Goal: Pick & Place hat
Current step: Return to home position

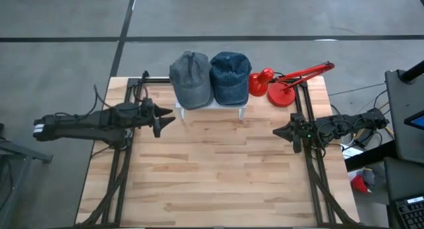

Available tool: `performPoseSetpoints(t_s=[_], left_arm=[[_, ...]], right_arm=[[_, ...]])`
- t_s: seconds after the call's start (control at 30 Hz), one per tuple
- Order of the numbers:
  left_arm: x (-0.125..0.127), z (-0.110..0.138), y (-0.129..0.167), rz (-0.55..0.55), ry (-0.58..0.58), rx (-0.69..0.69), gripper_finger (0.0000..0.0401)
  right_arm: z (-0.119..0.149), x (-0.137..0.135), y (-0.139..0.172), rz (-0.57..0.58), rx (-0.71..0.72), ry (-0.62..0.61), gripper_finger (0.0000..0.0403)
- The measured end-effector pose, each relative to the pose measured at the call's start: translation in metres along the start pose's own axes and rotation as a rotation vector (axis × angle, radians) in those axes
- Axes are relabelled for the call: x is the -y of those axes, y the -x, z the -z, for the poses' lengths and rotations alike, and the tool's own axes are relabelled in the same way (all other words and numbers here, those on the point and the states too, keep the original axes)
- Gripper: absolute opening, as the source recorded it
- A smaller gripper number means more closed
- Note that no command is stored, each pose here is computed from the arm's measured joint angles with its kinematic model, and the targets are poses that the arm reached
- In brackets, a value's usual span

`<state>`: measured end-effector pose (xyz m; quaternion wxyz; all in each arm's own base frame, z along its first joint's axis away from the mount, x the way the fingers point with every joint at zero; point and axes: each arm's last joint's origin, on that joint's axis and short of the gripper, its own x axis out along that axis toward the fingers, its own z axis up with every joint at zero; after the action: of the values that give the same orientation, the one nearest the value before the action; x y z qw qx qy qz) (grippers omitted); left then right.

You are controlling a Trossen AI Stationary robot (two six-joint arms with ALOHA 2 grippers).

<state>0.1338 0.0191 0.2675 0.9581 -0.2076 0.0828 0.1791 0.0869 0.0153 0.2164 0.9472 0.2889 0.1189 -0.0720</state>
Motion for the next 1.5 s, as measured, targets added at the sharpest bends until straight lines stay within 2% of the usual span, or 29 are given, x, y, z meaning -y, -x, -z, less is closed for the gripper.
performPoseSetpoints(t_s=[0.23,0.5,0.83,1.13,1.3,1.5], left_arm=[[-0.013,0.022,0.012,0.034,-0.007,0.064,0.0223],[-0.023,0.034,0.026,0.059,-0.069,0.13,0.0223],[-0.035,0.059,0.029,0.07,-0.065,0.159,0.0223],[-0.044,0.08,0.024,0.056,-0.066,0.14,0.0223],[-0.045,0.084,0.021,0.045,-0.08,0.133,0.0223],[-0.046,0.086,0.021,0.035,-0.147,0.133,0.0223]], right_arm=[[-0.002,-0.002,0.0,-0.015,0.019,0.0,0.0027],[-0.008,-0.004,0.007,-0.077,0.098,0.074,0.0027],[-0.007,0.004,0.022,-0.115,0.155,0.098,0.0027],[0.011,0.011,0.006,-0.087,0.111,0.116,0.0027],[0.025,0.017,-0.004,-0.09,0.11,0.129,0.0027],[0.037,0.019,-0.013,-0.191,0.092,0.195,0.0027]])
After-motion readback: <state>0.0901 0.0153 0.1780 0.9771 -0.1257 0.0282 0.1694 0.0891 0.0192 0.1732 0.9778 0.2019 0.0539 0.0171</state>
